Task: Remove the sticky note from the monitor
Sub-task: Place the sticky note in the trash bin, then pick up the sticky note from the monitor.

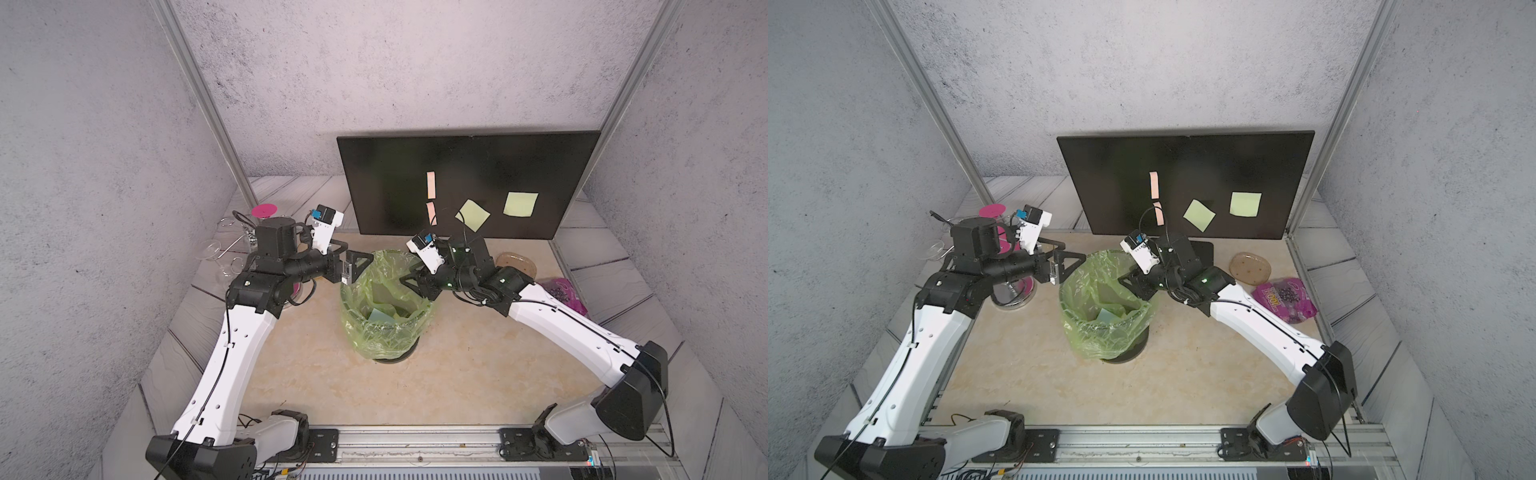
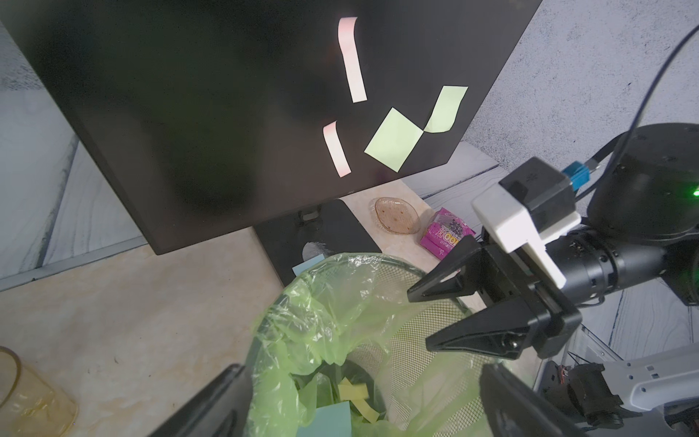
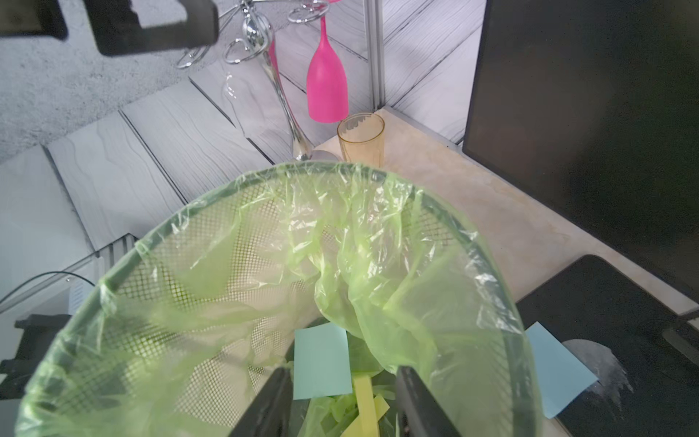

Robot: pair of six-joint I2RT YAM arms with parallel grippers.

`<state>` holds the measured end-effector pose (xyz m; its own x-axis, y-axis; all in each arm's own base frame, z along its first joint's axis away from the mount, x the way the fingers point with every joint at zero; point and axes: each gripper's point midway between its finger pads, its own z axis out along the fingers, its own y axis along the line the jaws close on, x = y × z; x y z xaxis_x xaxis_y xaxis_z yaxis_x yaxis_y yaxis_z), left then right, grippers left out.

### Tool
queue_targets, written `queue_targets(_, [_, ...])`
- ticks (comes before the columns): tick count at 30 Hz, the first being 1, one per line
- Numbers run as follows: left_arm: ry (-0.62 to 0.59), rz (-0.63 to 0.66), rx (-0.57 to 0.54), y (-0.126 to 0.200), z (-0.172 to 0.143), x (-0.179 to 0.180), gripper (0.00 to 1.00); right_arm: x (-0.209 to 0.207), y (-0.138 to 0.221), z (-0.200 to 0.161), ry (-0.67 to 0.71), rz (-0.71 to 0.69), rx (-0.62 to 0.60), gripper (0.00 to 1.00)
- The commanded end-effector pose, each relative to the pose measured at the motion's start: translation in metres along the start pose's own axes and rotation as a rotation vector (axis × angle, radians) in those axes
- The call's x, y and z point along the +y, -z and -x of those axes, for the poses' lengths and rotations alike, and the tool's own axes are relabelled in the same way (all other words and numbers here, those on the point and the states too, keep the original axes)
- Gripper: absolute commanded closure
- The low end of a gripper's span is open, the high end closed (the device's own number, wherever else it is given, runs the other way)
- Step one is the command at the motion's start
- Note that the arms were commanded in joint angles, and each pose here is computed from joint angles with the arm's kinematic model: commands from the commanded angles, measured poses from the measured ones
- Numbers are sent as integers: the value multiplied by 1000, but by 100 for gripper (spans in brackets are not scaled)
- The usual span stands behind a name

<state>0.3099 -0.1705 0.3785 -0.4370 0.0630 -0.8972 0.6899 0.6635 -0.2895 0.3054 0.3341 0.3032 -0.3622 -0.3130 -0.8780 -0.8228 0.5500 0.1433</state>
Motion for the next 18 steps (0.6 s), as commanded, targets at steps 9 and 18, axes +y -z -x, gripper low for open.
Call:
queue_targets(9, [-30, 9, -8, 8, 2, -4, 0, -96, 82, -4, -226, -394, -151, 43])
queue_targets(18, [-24, 7, -2, 6, -2, -2, 0, -153, 48, -96, -368, -455, 14, 42])
